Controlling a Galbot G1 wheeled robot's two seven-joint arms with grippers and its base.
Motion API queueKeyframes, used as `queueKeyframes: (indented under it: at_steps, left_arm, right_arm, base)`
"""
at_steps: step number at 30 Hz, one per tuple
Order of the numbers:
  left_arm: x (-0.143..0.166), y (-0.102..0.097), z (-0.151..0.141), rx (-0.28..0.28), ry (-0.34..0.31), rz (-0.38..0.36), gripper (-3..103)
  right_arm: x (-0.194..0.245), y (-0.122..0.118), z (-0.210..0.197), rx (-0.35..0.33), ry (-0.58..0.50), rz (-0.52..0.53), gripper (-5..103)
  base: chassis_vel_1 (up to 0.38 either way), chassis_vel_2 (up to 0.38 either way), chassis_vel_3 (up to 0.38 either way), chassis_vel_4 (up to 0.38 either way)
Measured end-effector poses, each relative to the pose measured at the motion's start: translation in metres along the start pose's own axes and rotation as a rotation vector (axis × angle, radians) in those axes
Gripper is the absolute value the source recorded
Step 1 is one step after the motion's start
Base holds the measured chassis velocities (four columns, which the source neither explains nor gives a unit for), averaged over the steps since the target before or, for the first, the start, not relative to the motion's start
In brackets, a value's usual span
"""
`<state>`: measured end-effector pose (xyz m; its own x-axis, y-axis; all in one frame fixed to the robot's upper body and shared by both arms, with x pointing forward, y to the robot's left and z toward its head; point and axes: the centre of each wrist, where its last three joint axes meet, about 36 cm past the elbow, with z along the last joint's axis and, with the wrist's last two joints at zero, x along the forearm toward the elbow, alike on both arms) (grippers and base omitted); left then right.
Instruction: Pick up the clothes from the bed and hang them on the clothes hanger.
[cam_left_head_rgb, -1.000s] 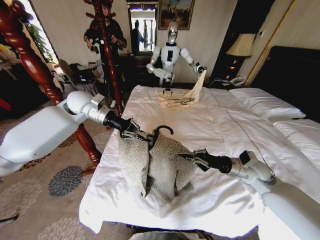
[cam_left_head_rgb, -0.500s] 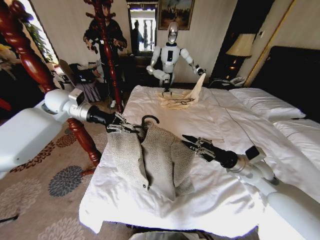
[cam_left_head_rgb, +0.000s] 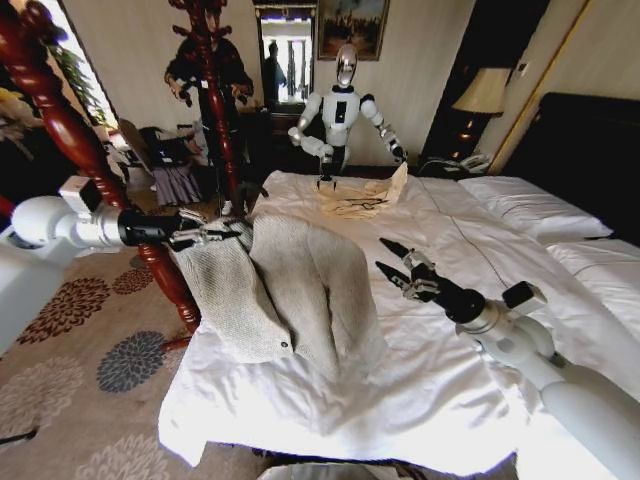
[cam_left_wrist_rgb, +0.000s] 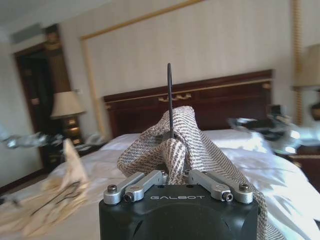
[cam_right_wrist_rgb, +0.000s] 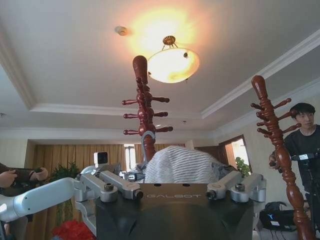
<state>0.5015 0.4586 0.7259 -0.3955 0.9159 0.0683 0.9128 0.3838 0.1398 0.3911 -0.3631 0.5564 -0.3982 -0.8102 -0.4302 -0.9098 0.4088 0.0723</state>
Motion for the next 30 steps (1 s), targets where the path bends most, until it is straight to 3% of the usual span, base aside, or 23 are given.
queueKeyframes:
  at_steps: [1, 4, 5, 7, 10, 11, 15, 16, 21, 22, 23, 25, 26, 27, 28, 30]
  left_arm:
    - [0.000, 0.000, 0.000, 0.000, 0.000, 0.000, 7]
    - [0.003, -0.009, -0.013, 0.073, -0.001, -0.146, 7]
    - [0.003, -0.009, -0.013, 0.073, -0.001, -0.146, 7]
    - [-0.001, -0.019, -0.027, 0.095, 0.010, -0.250, 7]
    - [-0.010, -0.034, -0.044, 0.084, 0.031, -0.408, 7]
    - [-0.010, -0.034, -0.044, 0.084, 0.031, -0.408, 7]
    - [-0.026, -0.050, -0.055, 0.106, 0.046, -0.675, 7]
    - [-0.026, -0.050, -0.055, 0.106, 0.046, -0.675, 7]
    - [-0.045, -0.068, -0.067, 0.226, 0.062, -0.884, 7]
    - [-0.049, -0.076, -0.074, 0.268, 0.065, -0.913, 7]
    - [-0.049, -0.076, -0.074, 0.268, 0.065, -0.913, 7]
    - [-0.052, -0.086, -0.085, 0.321, 0.060, -0.922, 7]
    - [-0.051, -0.093, -0.093, 0.369, 0.049, -0.921, 7]
    - [-0.051, -0.093, -0.094, 0.376, 0.047, -0.920, 7]
    - [-0.048, -0.095, -0.100, 0.441, 0.036, -0.923, 7]
    - [-0.046, -0.096, -0.101, 0.470, 0.039, -0.924, 7]
  right_arm:
    - [0.000, 0.000, 0.000, 0.000, 0.000, 0.000, 99]
    - [-0.001, 0.005, 0.002, 0.004, 0.008, -0.009, 100]
    - [-0.001, 0.005, 0.002, 0.004, 0.008, -0.009, 100]
    - [-0.003, 0.008, 0.002, 0.004, 0.010, -0.017, 100]
    - [-0.005, 0.010, 0.000, 0.008, 0.021, -0.026, 100]
    - [-0.005, 0.010, 0.000, 0.008, 0.021, -0.026, 100]
    - [-0.008, 0.013, -0.002, 0.011, 0.026, -0.037, 100]
    - [-0.008, 0.013, -0.002, 0.011, 0.026, -0.037, 100]
    - [-0.009, 0.016, -0.006, 0.020, 0.032, -0.040, 100]
    - [-0.009, 0.016, -0.006, 0.021, 0.034, -0.038, 100]
    - [-0.009, 0.016, -0.006, 0.021, 0.034, -0.038, 100]
    - [-0.009, 0.016, -0.006, 0.022, 0.037, -0.036, 100]
    - [-0.008, 0.016, -0.006, 0.024, 0.042, -0.033, 100]
    - [-0.008, 0.016, -0.006, 0.024, 0.042, -0.033, 100]
    - [-0.008, 0.015, -0.005, 0.023, 0.047, -0.029, 100]
    - [-0.007, 0.015, -0.004, 0.023, 0.049, -0.027, 100]
  base:
    - [0.000, 0.000, 0.000, 0.000]
    - [0.000, 0.000, 0.000, 0.000]
    - [0.000, 0.000, 0.000, 0.000]
    - [0.000, 0.000, 0.000, 0.000]
    - [0.000, 0.000, 0.000, 0.000]
    - [0.000, 0.000, 0.000, 0.000]
    - [0.000, 0.000, 0.000, 0.000]
    - [0.000, 0.000, 0.000, 0.000]
    - [0.000, 0.000, 0.000, 0.000]
    - [0.000, 0.000, 0.000, 0.000]
    - [0.000, 0.000, 0.000, 0.000]
    - [0.000, 0.000, 0.000, 0.000]
    - [0.000, 0.000, 0.000, 0.000]
    - [0.000, 0.000, 0.000, 0.000]
    - [0.000, 0.000, 0.000, 0.000]
    - [0.000, 0.000, 0.000, 0.000]
